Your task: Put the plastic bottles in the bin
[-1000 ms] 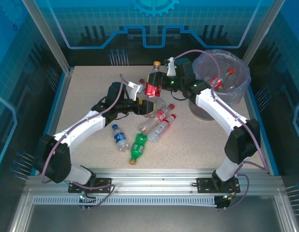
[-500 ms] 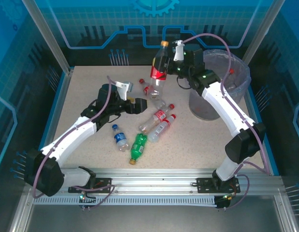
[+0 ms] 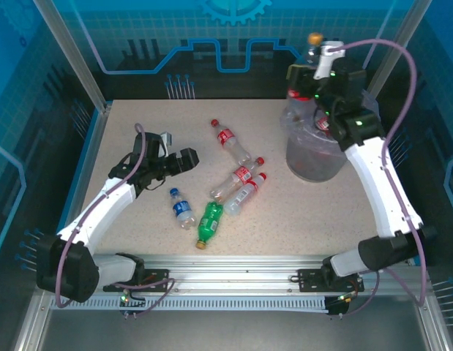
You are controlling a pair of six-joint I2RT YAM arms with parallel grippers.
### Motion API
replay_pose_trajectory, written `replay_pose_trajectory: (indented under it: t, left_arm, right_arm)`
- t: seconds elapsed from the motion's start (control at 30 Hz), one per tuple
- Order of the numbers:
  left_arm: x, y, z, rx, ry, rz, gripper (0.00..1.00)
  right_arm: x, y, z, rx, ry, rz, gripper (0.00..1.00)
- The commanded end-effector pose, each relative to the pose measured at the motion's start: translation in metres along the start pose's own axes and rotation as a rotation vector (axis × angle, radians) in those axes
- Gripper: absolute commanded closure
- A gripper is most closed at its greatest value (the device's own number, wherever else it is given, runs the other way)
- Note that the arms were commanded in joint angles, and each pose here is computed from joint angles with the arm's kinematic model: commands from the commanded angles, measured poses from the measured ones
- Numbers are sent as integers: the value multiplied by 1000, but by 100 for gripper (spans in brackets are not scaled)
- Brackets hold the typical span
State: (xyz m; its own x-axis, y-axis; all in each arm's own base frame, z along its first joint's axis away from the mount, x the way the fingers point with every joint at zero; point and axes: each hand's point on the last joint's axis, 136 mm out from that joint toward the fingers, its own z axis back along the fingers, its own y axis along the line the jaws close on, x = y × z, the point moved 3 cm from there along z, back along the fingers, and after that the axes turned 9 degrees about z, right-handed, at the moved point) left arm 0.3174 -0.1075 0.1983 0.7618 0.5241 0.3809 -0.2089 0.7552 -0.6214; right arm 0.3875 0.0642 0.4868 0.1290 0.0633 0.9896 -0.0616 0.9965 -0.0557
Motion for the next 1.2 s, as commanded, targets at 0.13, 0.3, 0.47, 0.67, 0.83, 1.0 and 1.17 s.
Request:
replay_pose_trajectory:
  t: [0.13, 0.3, 0.47, 0.67, 0.83, 1.0, 1.17]
  left_arm:
    - [-26, 42, -2, 157, 87, 83, 1]
    - [-37, 58, -16, 192, 126, 116, 2]
    - [-46, 64, -31, 185, 165, 149, 13]
    - [-52, 72, -38, 204, 191, 165, 18]
    - [-57, 78, -45, 221, 204, 177, 20]
    - [-61, 86, -53, 235, 218, 187, 22]
    - [-63, 90, -59, 247, 224, 190, 24]
  right_arm:
    - [-20, -72, 18, -244, 56, 66, 52]
    - [-49, -84, 3, -251, 124, 41, 53]
    - [-75, -78, -24, -193, 191, -17, 53]
    - [-106, -71, -50, -161, 232, -134, 53]
    - [-136, -74, -64, -179, 248, -224, 52]
    - [-166, -75, -73, -194, 283, -300, 52]
    - [-197, -78, -75, -212, 328, -378, 51]
